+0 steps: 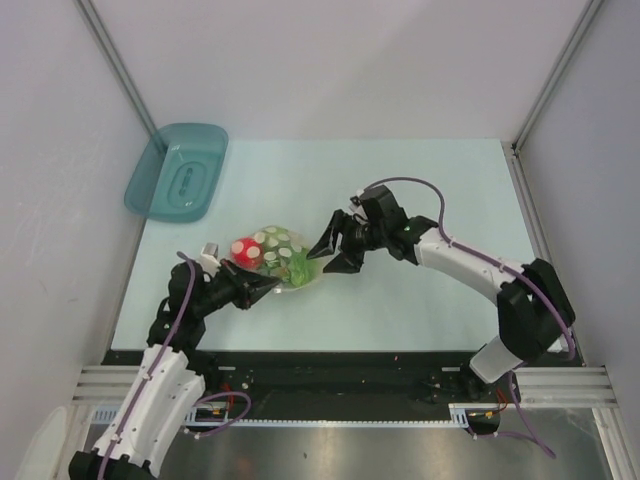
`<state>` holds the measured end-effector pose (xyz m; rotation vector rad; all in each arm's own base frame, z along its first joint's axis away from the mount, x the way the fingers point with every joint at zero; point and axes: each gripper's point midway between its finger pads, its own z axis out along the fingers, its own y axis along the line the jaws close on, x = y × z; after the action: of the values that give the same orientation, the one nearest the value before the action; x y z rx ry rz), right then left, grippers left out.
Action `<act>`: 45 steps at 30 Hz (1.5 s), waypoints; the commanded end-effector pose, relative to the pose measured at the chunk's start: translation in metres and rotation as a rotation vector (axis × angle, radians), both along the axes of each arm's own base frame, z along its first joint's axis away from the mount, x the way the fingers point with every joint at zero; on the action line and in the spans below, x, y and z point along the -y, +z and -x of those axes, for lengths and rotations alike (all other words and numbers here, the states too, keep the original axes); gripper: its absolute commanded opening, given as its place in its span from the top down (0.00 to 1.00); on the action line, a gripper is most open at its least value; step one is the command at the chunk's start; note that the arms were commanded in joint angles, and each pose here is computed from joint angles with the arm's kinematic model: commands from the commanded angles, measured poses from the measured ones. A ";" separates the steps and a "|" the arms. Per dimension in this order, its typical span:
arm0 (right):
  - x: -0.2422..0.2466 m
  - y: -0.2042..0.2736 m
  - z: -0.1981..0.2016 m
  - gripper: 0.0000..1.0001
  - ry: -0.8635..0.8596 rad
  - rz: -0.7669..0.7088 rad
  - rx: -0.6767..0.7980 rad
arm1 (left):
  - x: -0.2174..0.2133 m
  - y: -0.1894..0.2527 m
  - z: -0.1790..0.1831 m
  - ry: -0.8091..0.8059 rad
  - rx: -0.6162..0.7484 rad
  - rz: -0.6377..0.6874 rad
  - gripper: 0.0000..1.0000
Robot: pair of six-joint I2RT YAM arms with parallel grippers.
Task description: Open the zip-top bag and remove the fake food
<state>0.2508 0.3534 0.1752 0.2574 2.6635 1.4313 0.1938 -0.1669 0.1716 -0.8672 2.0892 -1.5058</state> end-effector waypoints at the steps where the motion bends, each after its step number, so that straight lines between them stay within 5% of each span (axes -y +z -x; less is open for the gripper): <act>1: -0.004 0.004 0.046 0.35 -0.005 0.076 -0.085 | 0.009 0.030 -0.005 -0.027 0.083 -0.008 1.00; 7: -0.029 0.029 0.078 0.50 -0.092 -0.004 -0.190 | 0.018 0.036 -0.008 -0.030 0.097 -0.048 1.00; 20: -0.040 0.052 0.078 0.52 -0.274 -0.056 -0.220 | 0.032 0.027 0.003 -0.041 0.078 -0.078 1.00; 24: -0.042 0.051 0.082 0.64 -0.280 -0.062 -0.246 | 0.035 0.030 0.004 -0.029 0.087 -0.073 1.00; 45: -0.038 0.031 0.095 0.66 -0.334 -0.067 -0.330 | 0.052 0.028 0.014 -0.034 0.103 -0.077 1.00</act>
<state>0.1520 0.3903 0.1865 0.9552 2.7120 1.4001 0.1757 -0.2149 0.1764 -0.6923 2.1585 -1.3773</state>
